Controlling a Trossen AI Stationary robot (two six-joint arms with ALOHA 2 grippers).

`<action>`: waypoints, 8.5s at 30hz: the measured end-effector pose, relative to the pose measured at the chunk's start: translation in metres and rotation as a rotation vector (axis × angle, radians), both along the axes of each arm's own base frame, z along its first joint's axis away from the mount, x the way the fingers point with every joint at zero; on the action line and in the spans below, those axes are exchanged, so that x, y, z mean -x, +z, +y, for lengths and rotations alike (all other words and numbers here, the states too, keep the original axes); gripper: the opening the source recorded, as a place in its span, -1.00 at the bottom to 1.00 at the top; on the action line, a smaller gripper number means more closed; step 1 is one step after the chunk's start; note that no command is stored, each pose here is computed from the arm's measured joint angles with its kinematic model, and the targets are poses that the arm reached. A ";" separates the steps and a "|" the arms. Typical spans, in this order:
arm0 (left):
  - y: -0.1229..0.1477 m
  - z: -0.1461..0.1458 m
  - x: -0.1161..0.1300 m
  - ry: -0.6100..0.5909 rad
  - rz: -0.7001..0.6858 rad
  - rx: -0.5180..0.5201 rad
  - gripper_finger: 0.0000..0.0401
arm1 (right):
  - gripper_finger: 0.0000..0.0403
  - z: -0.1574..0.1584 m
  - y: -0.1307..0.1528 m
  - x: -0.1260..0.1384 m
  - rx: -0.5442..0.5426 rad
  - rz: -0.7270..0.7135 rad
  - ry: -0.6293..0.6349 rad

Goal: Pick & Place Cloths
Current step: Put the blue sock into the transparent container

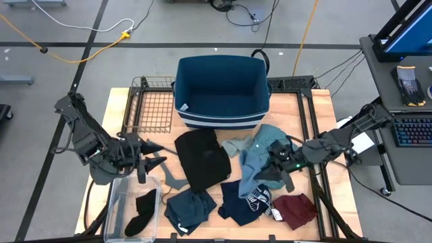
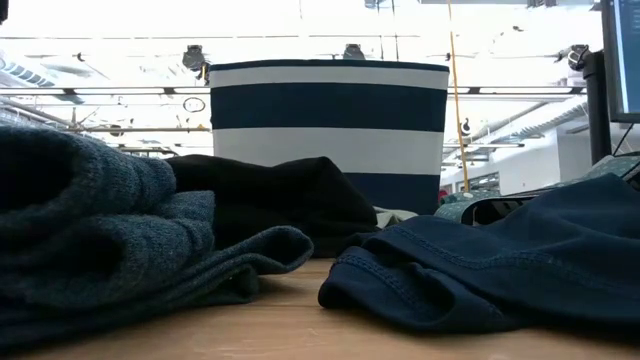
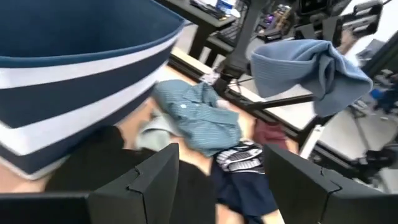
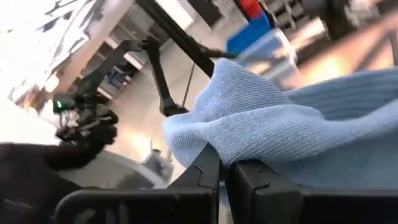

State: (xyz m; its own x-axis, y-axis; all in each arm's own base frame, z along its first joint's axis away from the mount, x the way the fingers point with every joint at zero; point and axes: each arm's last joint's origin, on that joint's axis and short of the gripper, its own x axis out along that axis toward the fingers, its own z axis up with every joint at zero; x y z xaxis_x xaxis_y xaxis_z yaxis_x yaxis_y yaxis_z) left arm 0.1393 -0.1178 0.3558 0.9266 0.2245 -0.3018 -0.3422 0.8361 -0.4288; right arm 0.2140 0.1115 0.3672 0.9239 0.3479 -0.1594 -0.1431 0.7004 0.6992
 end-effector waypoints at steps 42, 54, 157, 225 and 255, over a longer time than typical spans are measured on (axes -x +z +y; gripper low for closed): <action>-0.009 0.029 -0.138 -0.194 -0.204 0.369 0.17 | -1.00 0.007 -0.027 -0.061 1.150 -0.424 0.047; -0.020 0.038 -0.176 -0.311 -0.322 0.437 0.17 | -1.00 0.003 -0.027 -0.062 1.148 -0.416 0.036; 0.005 -0.005 -0.043 -0.511 0.265 0.936 -0.98 | -0.94 -0.018 -0.031 -0.052 0.592 -0.101 0.006; -0.108 -0.086 0.014 -0.389 1.197 0.290 -0.94 | -1.00 -0.032 -0.030 -0.055 0.678 -0.108 -0.048; -0.116 -0.093 0.011 -0.366 1.215 0.280 -0.17 | -0.81 -0.032 -0.029 -0.055 0.649 -0.101 -0.056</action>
State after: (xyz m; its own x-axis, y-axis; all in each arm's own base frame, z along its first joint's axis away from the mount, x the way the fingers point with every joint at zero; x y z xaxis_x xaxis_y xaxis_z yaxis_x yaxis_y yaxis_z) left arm 0.1284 -0.2105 0.2395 0.0221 -0.1891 -0.9817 -0.4048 0.8961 -0.1818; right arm 0.2691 0.0795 0.3378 0.9591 0.1615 -0.2324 -0.1371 0.9835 0.1179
